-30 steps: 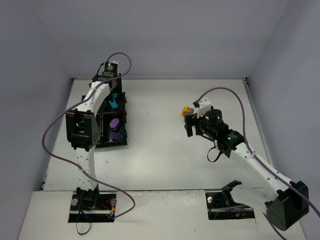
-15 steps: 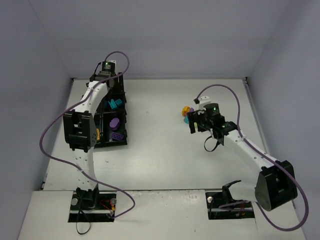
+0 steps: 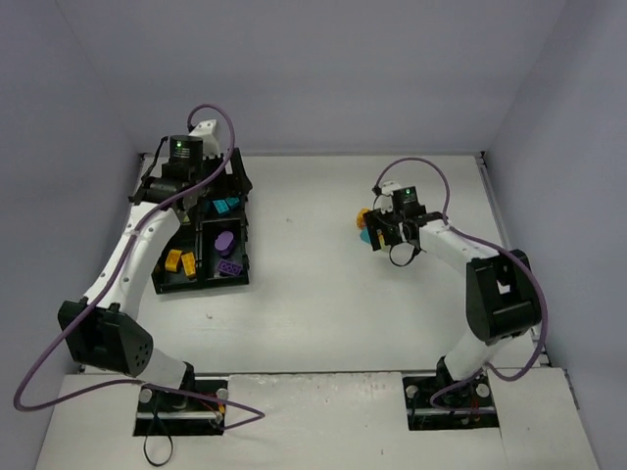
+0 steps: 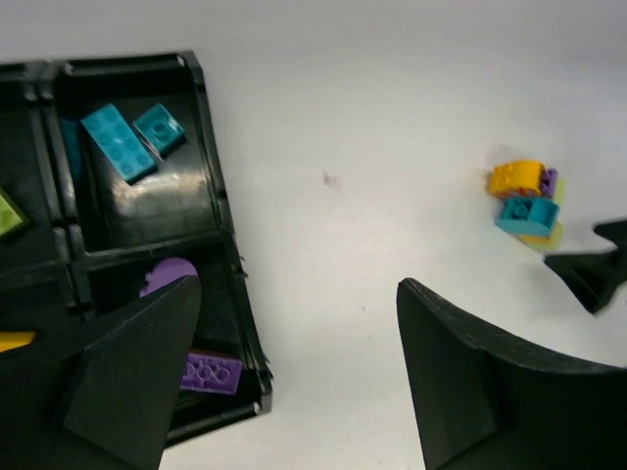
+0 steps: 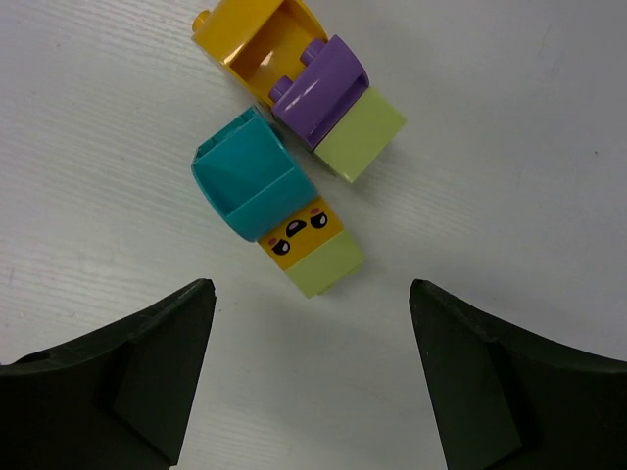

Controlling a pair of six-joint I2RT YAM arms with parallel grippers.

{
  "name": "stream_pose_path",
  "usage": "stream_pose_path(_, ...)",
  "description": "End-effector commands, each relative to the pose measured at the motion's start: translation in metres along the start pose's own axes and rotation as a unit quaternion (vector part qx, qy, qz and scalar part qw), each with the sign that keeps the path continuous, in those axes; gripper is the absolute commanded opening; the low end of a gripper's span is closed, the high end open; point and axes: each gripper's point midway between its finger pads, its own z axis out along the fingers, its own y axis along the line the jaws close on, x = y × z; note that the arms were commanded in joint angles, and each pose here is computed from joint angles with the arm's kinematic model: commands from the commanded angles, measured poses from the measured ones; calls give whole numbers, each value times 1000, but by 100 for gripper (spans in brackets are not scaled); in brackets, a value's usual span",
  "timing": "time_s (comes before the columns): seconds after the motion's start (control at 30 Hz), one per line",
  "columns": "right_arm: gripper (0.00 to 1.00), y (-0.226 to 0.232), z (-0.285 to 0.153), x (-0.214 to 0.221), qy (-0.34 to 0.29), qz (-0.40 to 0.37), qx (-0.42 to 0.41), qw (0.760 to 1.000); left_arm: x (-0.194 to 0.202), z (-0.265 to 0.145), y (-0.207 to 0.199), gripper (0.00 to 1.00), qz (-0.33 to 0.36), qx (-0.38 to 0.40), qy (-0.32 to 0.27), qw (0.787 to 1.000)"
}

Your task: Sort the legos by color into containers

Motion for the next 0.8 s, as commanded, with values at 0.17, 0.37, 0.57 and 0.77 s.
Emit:
stream_pose_path(0.17, 77, -3, 24, -31, -19, -52, -20, 998, 26, -38, -32, 75, 0, 60, 14, 998)
stream_pose_path(0.37, 74, 2, 43, -17, 5, -78, -43, 996, 39, -51, -38, 75, 0, 77, 20, 997)
stream_pose_path(0.57, 57, 17, 41, -12, 1, -84, -82, 993, 47, -61, -38, 75, -1, 82, 21, 996)
stream_pose_path(0.77, 25, 32, 26, -15, -28, -97, -100, 990, 47, -66, -47, 75, -24, 101, 22, 994)
